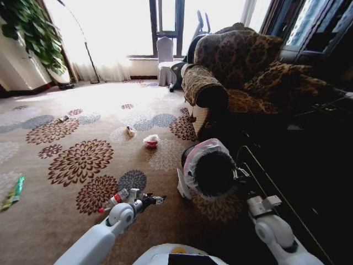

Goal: Pick up the trash from the ground and place it into the trash bin.

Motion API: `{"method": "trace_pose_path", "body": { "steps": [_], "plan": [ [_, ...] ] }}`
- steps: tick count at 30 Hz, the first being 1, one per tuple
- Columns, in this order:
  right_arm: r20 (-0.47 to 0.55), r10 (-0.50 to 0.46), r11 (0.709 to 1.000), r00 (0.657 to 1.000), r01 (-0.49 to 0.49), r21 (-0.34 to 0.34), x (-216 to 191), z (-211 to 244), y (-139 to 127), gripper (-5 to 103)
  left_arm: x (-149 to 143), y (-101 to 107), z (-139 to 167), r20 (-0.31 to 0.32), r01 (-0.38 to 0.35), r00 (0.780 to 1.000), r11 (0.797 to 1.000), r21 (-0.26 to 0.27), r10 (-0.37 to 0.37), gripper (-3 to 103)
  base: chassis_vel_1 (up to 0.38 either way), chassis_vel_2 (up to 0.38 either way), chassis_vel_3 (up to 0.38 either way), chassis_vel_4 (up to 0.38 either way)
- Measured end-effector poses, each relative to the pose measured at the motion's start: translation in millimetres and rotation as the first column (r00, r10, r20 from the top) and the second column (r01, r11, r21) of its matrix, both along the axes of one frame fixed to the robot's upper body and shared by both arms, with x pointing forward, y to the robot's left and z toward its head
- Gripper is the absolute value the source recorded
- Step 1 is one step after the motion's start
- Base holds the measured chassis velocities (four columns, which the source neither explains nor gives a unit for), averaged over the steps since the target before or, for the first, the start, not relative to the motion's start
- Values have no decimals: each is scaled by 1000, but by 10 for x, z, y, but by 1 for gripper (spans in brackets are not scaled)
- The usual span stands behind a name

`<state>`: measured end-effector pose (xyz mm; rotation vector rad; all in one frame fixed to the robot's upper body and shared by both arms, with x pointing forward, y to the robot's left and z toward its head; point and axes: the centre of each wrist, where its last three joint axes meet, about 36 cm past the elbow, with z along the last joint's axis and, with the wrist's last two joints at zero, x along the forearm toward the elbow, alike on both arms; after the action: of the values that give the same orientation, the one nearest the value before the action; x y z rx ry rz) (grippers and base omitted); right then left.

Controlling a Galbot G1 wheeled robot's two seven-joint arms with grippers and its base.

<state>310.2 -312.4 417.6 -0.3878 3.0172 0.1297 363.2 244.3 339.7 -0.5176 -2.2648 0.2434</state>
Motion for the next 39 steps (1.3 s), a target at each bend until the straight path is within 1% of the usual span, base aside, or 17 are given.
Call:
{"method": "trace_pose_path", "body": {
  "steps": [3, 6, 12, 18, 31, 32, 34, 35, 37, 39],
  "plan": [
    [-10, 5, 1000, 1000, -5, -3, -38, -11, 5, 0, 133, -58, -86, 0, 10, 1000, 1000, 20, -10, 99, 0, 0, 0, 0],
    [-10, 9, 1000, 1000, -9, -3, -47, -2, 10, 0, 177, -94, -91, 1, 8, 1000, 1000, 28, -8, 99, 0, 0, 0, 0],
    [-15, 36, 999, 999, -36, 12, -115, 22, 105, 0, 41, -57, -154, -13, 11, 1000, 999, 48, -10, 99, 0, 0, 0, 0],
    [-20, 44, 999, 999, -44, 11, -139, 8, 173, 0, -49, 76, -177, -7, -4, 1000, 998, 70, 5, 99, 0, 0, 0, 0],
    [-17, 38, 999, 999, -38, 25, -140, -9, 209, 0, -91, 146, -161, -4, -1, 1000, 996, 85, 1, 99, 24, 26, -32, -29],
    [-17, 38, 999, 999, -37, 27, -144, -13, 212, 0, -91, 148, -161, -4, 0, 1000, 996, 86, 0, 96, 0, 0, 0, 0],
    [-18, 37, 999, 999, -37, 27, -147, -15, 213, 0, -92, 148, -161, -5, 1, 1000, 996, 86, -1, 96, 0, 0, 0, 0],
    [-19, 36, 999, 999, -36, 26, -156, -21, 210, 0, -83, 145, -172, -8, 4, 1000, 996, 84, -3, 98, 0, 0, 0, 0],
    [-19, 35, 999, 999, -35, 25, -159, -21, 205, 0, -75, 146, -185, -11, 4, 1000, 996, 84, -3, 99, 0, 0, 0, 0],
    [-18, 36, 999, 999, -35, 19, -155, -15, 191, 0, -34, 149, -221, -19, -1, 1000, 997, 73, 2, 99, 0, 0, 0, 0]
  ]
}}
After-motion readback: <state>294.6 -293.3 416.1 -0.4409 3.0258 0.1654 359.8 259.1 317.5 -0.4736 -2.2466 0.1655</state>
